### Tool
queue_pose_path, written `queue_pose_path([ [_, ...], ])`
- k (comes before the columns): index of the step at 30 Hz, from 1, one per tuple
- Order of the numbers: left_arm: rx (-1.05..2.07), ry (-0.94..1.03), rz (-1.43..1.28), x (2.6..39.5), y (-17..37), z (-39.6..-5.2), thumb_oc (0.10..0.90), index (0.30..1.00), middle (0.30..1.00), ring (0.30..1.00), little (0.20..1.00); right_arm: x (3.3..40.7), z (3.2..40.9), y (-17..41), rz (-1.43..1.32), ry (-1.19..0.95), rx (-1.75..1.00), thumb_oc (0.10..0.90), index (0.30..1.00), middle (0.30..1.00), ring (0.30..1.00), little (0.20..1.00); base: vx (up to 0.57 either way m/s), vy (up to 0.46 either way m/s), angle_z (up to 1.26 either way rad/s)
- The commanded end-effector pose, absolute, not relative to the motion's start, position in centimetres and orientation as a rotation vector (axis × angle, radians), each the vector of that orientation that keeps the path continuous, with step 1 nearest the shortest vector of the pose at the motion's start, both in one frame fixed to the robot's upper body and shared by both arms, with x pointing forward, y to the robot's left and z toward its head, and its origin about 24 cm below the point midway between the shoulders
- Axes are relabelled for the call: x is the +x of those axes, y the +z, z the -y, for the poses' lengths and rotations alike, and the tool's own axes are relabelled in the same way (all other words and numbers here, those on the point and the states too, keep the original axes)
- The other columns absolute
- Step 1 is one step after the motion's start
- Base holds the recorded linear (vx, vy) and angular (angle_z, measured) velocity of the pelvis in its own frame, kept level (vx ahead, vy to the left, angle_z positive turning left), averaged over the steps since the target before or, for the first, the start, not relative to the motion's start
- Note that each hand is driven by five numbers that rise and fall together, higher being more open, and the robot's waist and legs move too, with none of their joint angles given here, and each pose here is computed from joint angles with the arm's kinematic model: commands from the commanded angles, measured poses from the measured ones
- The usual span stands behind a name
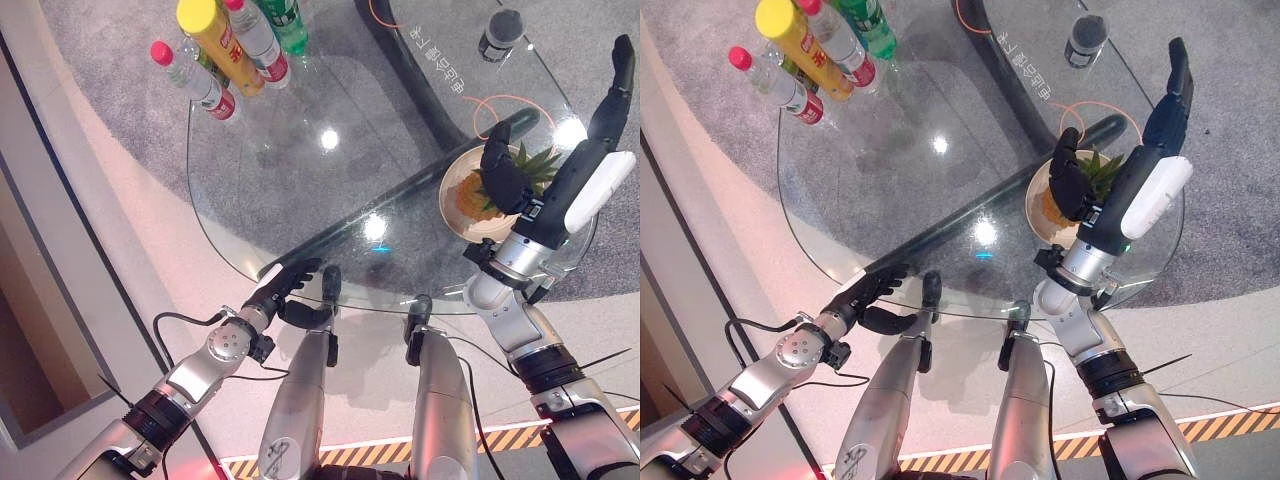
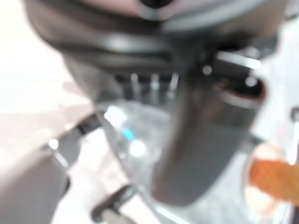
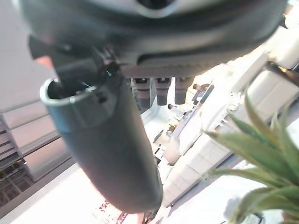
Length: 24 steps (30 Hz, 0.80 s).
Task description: Pick up the fruit to the plate
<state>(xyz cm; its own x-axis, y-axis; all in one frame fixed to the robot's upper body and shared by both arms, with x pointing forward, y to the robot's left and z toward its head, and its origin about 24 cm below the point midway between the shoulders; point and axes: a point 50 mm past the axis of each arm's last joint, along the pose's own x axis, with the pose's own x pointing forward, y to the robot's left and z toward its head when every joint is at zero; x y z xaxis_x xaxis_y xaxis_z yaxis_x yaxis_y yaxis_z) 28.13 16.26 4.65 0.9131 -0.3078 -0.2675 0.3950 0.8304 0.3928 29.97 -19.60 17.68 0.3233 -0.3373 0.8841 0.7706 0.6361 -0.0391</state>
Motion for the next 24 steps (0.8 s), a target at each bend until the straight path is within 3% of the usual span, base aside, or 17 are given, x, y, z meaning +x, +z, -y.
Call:
queue_pose_path([
  [1, 0.461, -0.390, -0.077, 27.4, 6.8, -16.3, 0.800, 0.900, 0.900, 0.900, 0.900, 28.2, 18.7, 21.4, 1.249, -0.732, -0.460, 0.800, 0.900, 0.900, 0.900, 0.900, 0.00, 0.000, 0.00],
  [15, 0.441, -0.371, -0.092, 26.9, 6.5, -16.7, 0.800, 0.900, 0.900, 0.900, 0.900, 26.5, 16.8, 20.9, 1.261, -0.550, -0.398, 0.800, 0.900, 0.900, 0.900, 0.900, 0.00, -0.001, 0.00],
  [24, 0.355, -0.296, -0.155, 26.5, 5.2, -17.5, 0.800, 0.900, 0.900, 0.900, 0.900, 25.1, 13.3, 20.3, 1.188, -0.094, -0.353, 0.800, 0.900, 0.900, 0.900, 0.900, -0.02, -0.009, 0.01],
])
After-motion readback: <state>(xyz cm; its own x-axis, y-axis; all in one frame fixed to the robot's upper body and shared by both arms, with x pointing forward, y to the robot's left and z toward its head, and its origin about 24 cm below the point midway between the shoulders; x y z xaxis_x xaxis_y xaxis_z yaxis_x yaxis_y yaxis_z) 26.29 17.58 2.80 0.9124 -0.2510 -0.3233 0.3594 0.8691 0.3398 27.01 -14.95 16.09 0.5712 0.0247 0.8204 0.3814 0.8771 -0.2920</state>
